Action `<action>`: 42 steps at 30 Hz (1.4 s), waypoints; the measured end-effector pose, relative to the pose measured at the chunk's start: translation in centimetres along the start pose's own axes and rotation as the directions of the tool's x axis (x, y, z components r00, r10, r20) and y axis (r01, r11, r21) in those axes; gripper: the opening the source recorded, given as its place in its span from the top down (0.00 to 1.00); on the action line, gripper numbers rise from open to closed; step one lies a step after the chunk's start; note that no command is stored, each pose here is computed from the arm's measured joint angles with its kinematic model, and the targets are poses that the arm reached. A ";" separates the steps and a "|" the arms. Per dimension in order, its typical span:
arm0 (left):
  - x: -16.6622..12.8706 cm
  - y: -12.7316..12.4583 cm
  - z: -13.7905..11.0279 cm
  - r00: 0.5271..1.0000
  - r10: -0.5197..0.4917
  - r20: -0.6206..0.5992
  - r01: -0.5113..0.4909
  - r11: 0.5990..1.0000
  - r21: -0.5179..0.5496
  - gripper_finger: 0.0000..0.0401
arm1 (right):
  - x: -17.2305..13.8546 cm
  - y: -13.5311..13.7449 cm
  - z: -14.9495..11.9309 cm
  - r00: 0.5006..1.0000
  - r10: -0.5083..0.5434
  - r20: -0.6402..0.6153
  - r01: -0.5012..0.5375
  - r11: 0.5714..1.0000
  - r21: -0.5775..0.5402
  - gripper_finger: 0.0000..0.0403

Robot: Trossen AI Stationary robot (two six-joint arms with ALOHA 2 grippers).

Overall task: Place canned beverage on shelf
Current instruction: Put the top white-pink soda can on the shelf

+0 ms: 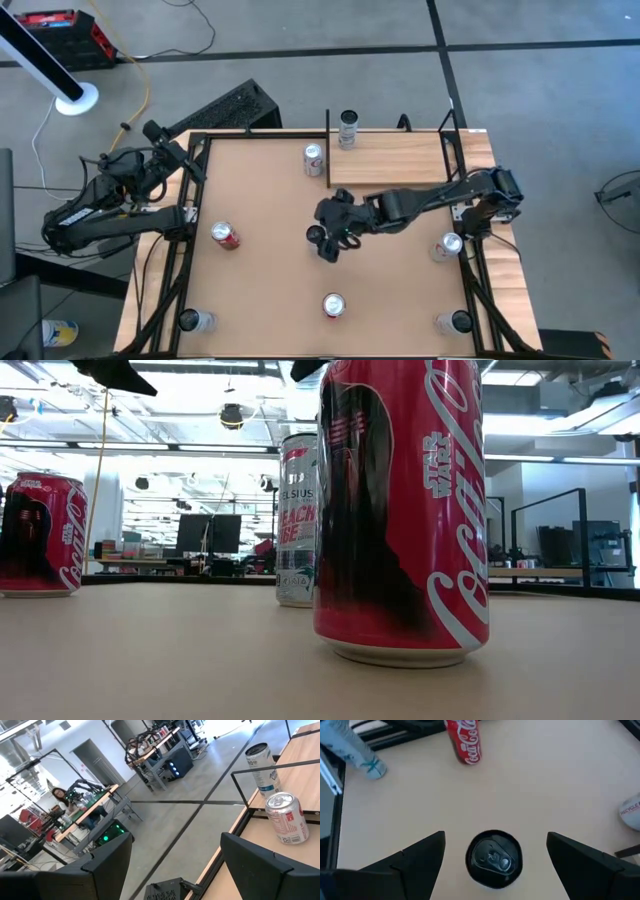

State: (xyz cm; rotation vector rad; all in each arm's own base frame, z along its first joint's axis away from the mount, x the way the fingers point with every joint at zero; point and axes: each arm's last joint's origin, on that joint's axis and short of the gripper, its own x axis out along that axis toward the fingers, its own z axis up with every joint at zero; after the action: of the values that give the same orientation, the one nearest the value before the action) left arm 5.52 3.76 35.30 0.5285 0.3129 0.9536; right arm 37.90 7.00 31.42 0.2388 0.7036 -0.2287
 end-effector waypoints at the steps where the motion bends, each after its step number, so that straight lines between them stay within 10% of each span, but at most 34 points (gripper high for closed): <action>1: 0.0 0.0 0.0 1.000 0.001 0.000 -0.001 1.000 0.000 0.28 | 0.0 0.0 0.0 1.000 -0.005 0.004 0.005 1.000 0.011 0.08; 17: 0.0 0.0 0.0 1.000 0.006 -0.006 -0.006 1.000 -0.002 0.28 | 3.3 1.8 -2.5 0.981 -0.195 0.011 0.195 0.980 -0.023 0.08; 42: 0.0 0.1 0.0 1.000 0.021 -0.016 -0.021 1.000 -0.005 0.28 | 4.1 1.4 -3.8 0.978 -0.203 0.054 0.205 0.978 -0.029 0.08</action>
State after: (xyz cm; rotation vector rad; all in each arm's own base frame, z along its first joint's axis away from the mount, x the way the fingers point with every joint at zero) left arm 5.46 3.80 35.29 0.5208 0.3195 0.9793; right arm 38.99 8.89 26.11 0.1271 0.6810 -0.4167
